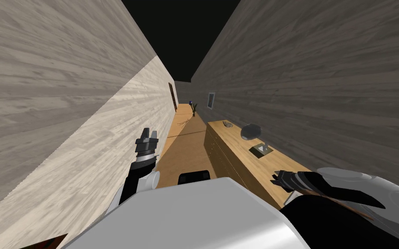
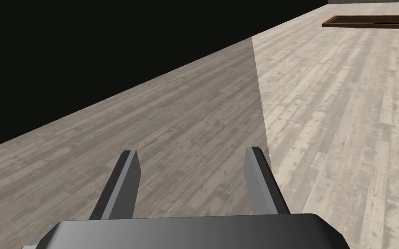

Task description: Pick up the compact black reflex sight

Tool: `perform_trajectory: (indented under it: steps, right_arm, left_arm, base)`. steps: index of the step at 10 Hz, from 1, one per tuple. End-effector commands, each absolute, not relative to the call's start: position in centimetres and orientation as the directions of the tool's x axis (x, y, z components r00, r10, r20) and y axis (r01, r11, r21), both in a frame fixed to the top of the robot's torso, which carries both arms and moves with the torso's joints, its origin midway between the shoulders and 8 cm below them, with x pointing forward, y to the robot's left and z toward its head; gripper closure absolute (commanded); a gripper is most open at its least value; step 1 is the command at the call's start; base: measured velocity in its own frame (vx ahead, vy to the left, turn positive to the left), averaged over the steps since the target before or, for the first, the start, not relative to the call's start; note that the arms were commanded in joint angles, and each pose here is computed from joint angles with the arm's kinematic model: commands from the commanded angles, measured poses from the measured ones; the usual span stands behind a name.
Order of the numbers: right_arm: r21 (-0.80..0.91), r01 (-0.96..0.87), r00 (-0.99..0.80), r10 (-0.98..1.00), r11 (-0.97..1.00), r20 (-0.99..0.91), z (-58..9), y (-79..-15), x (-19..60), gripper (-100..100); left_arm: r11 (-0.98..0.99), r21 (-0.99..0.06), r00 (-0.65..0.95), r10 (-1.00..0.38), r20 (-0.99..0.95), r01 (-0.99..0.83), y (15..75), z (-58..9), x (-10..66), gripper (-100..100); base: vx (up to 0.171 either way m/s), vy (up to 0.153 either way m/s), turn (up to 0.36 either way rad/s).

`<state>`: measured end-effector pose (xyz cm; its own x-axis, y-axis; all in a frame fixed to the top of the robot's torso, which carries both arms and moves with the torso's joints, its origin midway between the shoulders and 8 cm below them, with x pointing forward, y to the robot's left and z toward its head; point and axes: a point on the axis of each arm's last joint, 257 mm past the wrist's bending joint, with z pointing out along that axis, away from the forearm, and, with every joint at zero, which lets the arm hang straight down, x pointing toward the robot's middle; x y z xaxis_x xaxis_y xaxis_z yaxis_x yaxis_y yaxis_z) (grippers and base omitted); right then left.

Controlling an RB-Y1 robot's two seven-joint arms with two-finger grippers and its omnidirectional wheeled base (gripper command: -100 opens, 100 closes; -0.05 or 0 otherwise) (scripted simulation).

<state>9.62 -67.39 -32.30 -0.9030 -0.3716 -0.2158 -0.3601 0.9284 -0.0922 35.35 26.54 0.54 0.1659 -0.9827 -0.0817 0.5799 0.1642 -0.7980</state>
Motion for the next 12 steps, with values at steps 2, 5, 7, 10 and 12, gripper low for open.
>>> perform_trajectory:
  steps: [2, 5, 7, 10, 12]
  right_arm:
    - [-0.094, -0.360, -0.903, -0.372, 0.928, -0.216, -32.3, -67.4, 9.6, 100]
    - [-0.093, -0.360, -0.903, -0.372, 0.928, -0.216, -32.3, -67.4, 9.6, 100]
    - [-0.093, -0.360, -0.903, -0.372, 0.928, -0.216, -32.3, -67.4, 9.6, 0]
    - [-0.095, -0.412, -0.880, -0.423, 0.906, -0.217, -29.9, -67.5, 12.0, 100]
    - [-0.096, -0.405, -0.883, -0.417, 0.909, -0.217, -30.4, -67.4, 11.5, 0]
  left_arm:
    - [0.164, -0.798, 0.166, -0.983, -0.082, 0.580, 26.5, 0.5, 35.4, 0]
    - [0.164, -0.798, 0.166, -0.983, -0.082, 0.580, 26.5, 0.5, 35.4, 0]
    - [0.164, -0.798, 0.166, -0.983, -0.082, 0.580, 26.5, 0.5, 35.4, 0]
    - [0.164, -0.798, 0.166, -0.983, -0.082, 0.580, 26.5, 0.5, 35.3, 0]
    - [0.164, -0.798, 0.166, -0.983, -0.082, 0.580, 26.5, 0.5, 35.4, 0]
  base:
    - [-0.002, -0.003, 0.002]
    - [0.000, 0.000, 0.000]
    - [0.000, 0.000, 0.000]
    - [0.017, 0.024, -0.222]
    - [0.003, 0.005, -0.007]
